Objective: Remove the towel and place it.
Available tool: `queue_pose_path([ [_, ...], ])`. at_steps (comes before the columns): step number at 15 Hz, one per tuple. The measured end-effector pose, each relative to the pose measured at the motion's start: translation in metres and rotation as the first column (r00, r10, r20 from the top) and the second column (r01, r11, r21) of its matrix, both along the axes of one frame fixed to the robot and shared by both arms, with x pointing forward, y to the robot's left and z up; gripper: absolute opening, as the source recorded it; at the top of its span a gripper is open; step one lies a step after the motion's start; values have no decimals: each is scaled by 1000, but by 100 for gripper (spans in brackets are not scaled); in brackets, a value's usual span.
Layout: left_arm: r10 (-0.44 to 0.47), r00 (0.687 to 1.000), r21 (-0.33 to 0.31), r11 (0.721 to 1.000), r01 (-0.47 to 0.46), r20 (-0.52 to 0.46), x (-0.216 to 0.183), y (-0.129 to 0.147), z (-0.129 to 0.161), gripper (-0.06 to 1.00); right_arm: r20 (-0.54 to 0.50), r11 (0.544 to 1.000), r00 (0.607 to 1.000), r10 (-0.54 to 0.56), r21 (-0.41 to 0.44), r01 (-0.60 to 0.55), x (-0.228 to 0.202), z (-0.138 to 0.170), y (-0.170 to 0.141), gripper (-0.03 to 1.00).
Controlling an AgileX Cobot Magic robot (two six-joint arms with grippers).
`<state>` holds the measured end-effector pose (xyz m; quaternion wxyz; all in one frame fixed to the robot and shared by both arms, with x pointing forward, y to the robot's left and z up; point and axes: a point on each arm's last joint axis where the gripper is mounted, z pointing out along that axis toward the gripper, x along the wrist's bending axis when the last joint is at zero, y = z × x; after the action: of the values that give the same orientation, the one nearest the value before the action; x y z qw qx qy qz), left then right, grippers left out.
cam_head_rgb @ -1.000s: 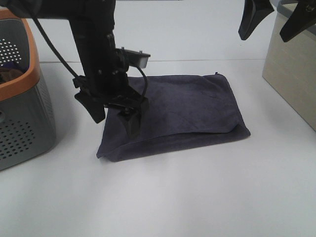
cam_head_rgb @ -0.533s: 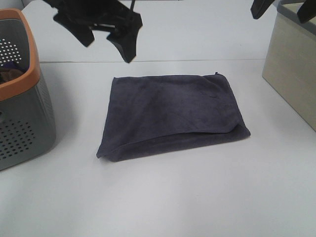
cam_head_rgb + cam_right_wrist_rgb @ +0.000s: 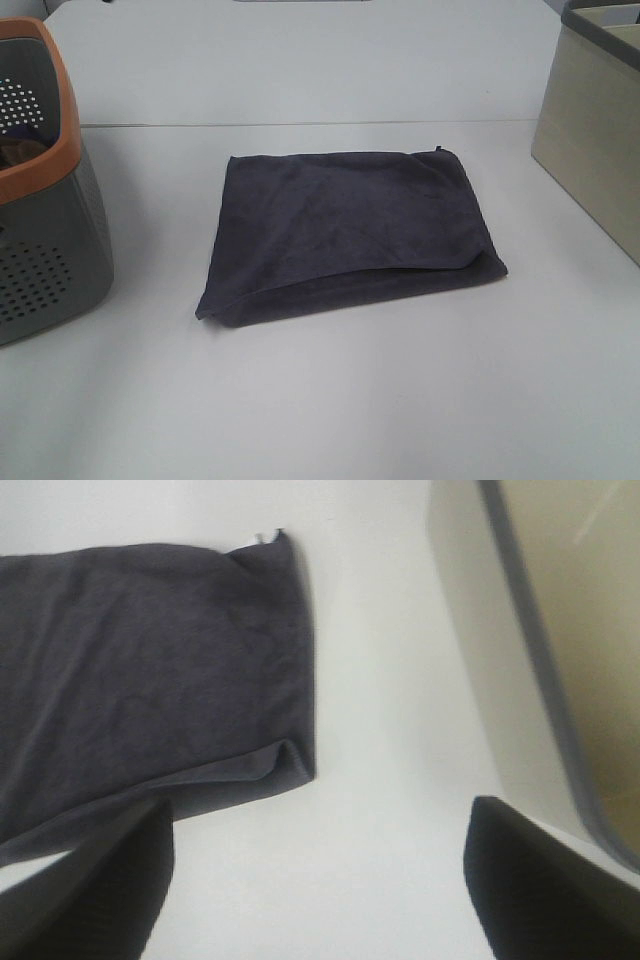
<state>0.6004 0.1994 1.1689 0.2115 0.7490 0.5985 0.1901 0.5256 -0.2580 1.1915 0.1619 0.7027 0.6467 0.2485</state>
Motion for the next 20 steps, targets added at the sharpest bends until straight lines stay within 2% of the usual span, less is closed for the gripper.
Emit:
queue_pose_path([
  [2,96,995,-1,995,-96,15,-15,42,11,86,2,994,994,-109,-19,109,3,0,-38,71],
  [3,199,980,20,980,-199,-28,-38,81,2,86,10,995,996,-83,-60,84,2,1,-47,71],
  [5,274,959,37,961,-272,-65,-74,106,-8,86,9,996,1000,-23,-81,23,-12,-1,-39,71],
  [7,301,950,39,954,-299,-81,-111,112,-16,86,-15,993,999,28,-113,-29,-34,-10,-26,72],
  [9,312,948,24,950,-311,-57,-146,112,-18,86,-63,990,996,63,-120,-70,-61,-28,-17,79],
  [11,314,949,9,949,-314,0,-178,112,-16,86,-88,993,995,47,-102,-55,-85,-41,-16,82],
  [15,322,937,25,944,-328,133,-244,116,-19,86,-16,991,999,36,-129,-38,-142,-47,-27,83],
  [20,322,901,-24,944,-329,289,-311,115,-32,86,122,987,990,69,-152,-50,-211,-61,-37,85],
])
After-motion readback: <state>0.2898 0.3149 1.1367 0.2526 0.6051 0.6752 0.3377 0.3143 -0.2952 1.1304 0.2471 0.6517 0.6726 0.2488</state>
